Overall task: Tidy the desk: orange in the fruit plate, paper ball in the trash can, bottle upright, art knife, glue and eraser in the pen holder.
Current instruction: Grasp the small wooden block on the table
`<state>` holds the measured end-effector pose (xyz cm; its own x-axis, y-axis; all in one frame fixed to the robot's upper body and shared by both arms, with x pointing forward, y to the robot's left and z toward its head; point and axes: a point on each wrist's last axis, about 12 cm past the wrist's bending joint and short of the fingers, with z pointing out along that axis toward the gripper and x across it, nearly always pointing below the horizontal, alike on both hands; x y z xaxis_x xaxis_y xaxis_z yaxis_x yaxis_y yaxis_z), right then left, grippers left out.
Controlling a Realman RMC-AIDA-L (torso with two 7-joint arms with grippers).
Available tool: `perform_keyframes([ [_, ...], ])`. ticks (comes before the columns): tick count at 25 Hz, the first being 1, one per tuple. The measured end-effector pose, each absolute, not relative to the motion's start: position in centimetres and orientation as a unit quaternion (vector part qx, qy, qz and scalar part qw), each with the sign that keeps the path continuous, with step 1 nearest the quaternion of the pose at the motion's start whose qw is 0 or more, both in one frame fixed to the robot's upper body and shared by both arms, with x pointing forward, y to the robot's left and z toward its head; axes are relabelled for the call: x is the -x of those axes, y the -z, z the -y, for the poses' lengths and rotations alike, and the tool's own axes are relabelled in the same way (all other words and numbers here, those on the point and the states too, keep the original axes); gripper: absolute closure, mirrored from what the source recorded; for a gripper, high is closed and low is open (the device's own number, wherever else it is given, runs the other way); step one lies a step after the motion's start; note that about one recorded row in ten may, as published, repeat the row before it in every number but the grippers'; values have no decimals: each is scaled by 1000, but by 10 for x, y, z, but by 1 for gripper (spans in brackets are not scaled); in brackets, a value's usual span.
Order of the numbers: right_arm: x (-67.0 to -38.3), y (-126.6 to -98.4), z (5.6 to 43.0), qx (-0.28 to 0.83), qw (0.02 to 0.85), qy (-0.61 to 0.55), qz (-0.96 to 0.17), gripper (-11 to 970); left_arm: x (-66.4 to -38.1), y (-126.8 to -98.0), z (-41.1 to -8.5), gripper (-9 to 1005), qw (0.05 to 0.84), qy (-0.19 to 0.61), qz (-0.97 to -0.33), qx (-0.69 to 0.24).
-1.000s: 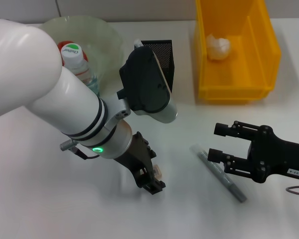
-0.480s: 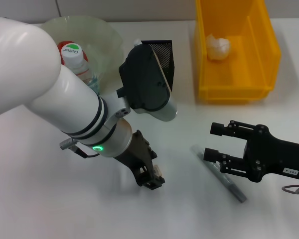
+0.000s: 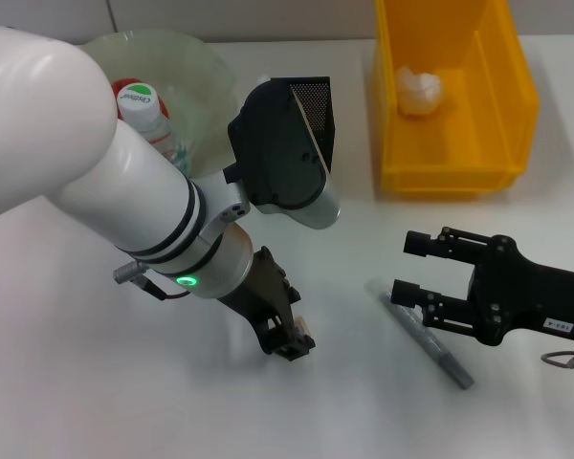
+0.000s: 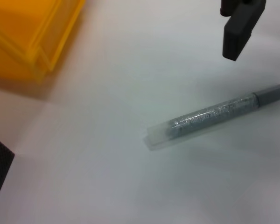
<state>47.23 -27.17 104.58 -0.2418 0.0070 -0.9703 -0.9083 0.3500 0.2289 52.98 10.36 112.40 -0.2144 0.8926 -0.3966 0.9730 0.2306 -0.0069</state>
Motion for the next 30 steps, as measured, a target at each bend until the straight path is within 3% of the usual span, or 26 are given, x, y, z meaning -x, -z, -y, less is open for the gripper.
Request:
perform_keyframes([
  [4,-473,-1046,272,346,510,-450,-646,294,-530,-1124,-104,423,157,128,-768,-607],
  [9,-473,-1047,272,347,511,-450,-645,294,-529,-1123,-103,556,156,128,-767,-609],
  [30,-474,-1048,271,348,511,-452,-642,294,-523,-1119,-101,542,144,127,-762,-618],
])
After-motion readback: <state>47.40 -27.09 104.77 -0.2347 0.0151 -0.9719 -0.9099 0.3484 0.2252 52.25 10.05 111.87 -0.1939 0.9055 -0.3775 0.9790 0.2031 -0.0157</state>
